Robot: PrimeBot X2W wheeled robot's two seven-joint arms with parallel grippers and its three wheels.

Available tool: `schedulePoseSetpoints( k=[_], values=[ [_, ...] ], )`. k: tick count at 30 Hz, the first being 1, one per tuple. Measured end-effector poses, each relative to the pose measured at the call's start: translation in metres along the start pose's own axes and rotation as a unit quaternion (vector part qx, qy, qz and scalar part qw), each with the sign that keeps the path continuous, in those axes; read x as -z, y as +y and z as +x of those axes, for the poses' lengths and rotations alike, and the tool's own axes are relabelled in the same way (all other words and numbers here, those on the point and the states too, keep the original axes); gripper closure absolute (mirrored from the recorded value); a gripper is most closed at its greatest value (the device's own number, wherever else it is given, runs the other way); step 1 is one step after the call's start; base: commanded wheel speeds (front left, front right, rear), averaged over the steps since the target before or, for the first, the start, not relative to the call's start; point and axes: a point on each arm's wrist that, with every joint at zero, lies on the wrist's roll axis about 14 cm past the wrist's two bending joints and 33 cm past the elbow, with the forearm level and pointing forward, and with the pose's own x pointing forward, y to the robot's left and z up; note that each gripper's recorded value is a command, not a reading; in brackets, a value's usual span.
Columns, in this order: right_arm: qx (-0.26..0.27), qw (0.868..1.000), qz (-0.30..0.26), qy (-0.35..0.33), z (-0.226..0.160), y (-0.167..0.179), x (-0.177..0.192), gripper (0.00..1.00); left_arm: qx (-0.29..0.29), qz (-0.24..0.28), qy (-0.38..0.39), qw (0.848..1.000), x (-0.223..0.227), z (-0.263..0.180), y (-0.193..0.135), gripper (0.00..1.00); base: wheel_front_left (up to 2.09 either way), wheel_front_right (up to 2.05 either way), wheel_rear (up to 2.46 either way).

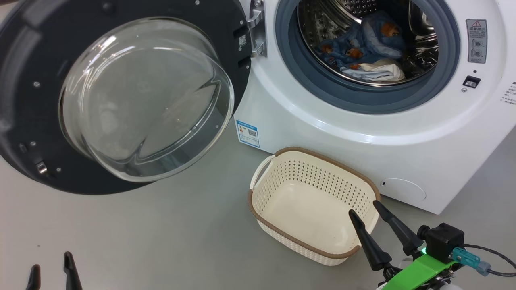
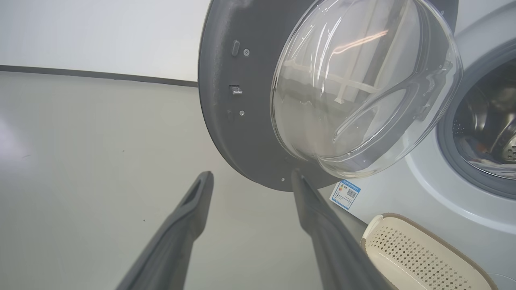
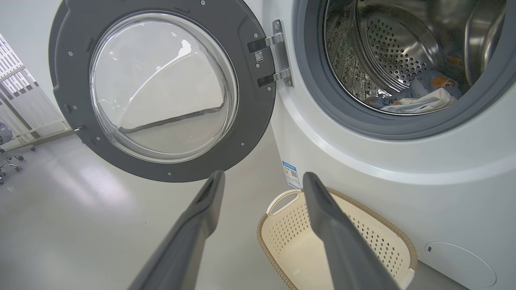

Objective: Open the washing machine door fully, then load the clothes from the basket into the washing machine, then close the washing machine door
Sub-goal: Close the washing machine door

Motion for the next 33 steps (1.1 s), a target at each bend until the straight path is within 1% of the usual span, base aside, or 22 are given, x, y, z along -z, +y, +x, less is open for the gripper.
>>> schedulePoseSetpoints(
  k=[4, 6, 7, 8, 13, 17, 20, 21, 25, 26, 28, 31, 33],
  values=[
    [0.002, 1.0, 0.001, -0.001, -0.001, -0.001, -0.001, 0.0, 0.002, -0.003, -0.006, 1.0, -0.004, 0.001, -0.001, 0.0, 0.0, 0.0, 0.0],
    [0.006, 1.0, 0.001, -0.002, -0.002, -0.003, -0.001, 0.0, 0.0, -0.006, -0.017, 1.0, -0.01, 0.003, 0.0, 0.6, 0.0, 0.0, 0.0],
    [0.008, 1.0, 0.001, -0.003, -0.002, -0.005, -0.002, 0.0, -0.002, -0.005, -0.025, 1.0, -0.015, 0.005, 0.001, 0.95, 0.0, 0.0, 0.0],
    [0.011, 1.0, 0.001, -0.005, -0.003, -0.006, -0.003, 0.0, -0.001, -0.006, -0.036, 0.999, -0.022, 0.007, 0.002, 1.0, 0.0, 0.0, 0.0],
    [0.024, 1.0, 0.012, -0.006, -0.008, -0.01, 0.0, 0.0, 0.002, -0.013, -0.126, 0.992, -0.08, 0.034, 0.002, 1.0, 0.0, 0.0, 0.0],
    [0.04, 0.999, 0.019, -0.004, -0.015, -0.019, 0.004, 0.0, 0.031, -0.026, -0.207, 0.977, -0.143, 0.066, -0.003, 1.0, 0.0, 0.0, 0.0],
    [0.054, 0.998, 0.024, -0.003, -0.02, -0.027, 0.006, 0.0, 0.055, -0.039, -0.251, 0.966, -0.184, 0.086, -0.008, 1.0, 0.0, 0.0, 0.0],
    [0.063, 0.998, 0.027, -0.001, -0.024, -0.033, 0.009, 0.0, 0.056, -0.056, -0.265, 0.961, -0.2, 0.099, -0.005, 1.0, 0.0, 0.0, 0.0],
    [0.079, 0.996, 0.03, -0.004, -0.028, -0.045, 0.01, 0.0, 0.044, -0.106, -0.264, 0.958, -0.211, 0.128, 0.006, 1.0, 0.0, 0.0, 0.0],
    [0.079, 0.996, 0.03, -0.004, -0.028, -0.045, 0.01, 0.0, 0.044, -0.106, -0.264, 0.958, -0.211, 0.128, 0.006, 1.0, 0.0, 0.0, 0.0],
    [0.086, 0.996, 0.032, -0.006, -0.03, -0.05, 0.01, 0.0, 0.038, -0.136, -0.258, 0.956, -0.214, 0.144, 0.011, 1.0, 0.0, 0.0, 0.0],
    [0.098, 0.995, 0.037, 0.0, -0.034, -0.059, 0.016, 0.0, 0.03, -0.168, -0.241, 0.956, -0.213, 0.166, 0.016, 1.0, 0.0, 0.0, 0.0],
    [0.104, 0.994, 0.038, -0.001, -0.035, -0.065, 0.017, 0.0, 0.027, -0.186, -0.214, 0.959, -0.207, 0.18, 0.017, 1.0, 0.0, 0.0, 0.0]
  ],
)
